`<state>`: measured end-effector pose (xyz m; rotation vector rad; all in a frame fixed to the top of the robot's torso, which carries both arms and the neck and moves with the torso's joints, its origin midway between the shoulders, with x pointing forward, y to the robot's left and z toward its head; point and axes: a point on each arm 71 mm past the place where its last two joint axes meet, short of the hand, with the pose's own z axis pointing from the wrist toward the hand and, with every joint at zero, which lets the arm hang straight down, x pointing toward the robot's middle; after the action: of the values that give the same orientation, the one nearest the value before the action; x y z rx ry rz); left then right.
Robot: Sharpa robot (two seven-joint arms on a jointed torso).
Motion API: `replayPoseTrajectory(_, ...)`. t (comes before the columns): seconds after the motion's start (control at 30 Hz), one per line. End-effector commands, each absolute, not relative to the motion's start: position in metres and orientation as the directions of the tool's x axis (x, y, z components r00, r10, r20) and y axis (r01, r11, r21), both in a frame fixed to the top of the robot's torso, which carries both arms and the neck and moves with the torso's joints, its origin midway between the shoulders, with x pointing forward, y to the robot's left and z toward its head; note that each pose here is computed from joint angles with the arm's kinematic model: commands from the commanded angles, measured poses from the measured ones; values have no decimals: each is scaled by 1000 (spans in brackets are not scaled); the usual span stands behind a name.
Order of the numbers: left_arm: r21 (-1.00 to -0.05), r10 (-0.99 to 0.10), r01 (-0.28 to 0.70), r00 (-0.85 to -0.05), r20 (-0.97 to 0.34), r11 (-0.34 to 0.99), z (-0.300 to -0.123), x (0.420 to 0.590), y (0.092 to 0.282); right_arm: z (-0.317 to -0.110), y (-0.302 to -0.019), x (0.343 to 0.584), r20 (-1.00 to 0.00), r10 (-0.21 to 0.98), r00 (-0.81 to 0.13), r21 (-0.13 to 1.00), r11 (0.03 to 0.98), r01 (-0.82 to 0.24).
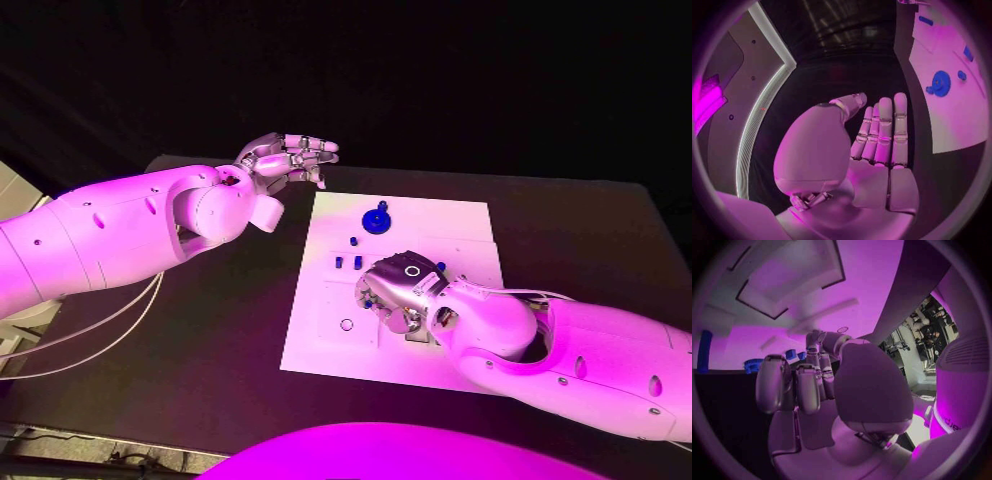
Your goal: Assemble the parts on the task board
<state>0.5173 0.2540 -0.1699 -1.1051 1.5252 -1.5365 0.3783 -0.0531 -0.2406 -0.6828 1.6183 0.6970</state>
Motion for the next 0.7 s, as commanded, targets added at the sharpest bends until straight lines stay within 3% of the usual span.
replayPoseTrajectory(0.03,-994,-905,-85,-413,99,-70,-168,517,252,-243,-53,377,-986,-81,-147,59,648,-759)
replayPoseTrajectory(0.7,-994,-904,-88,-416,98,-67,-169,517,252,-245,-54,381,-984,-74,-164,76,658,-749)
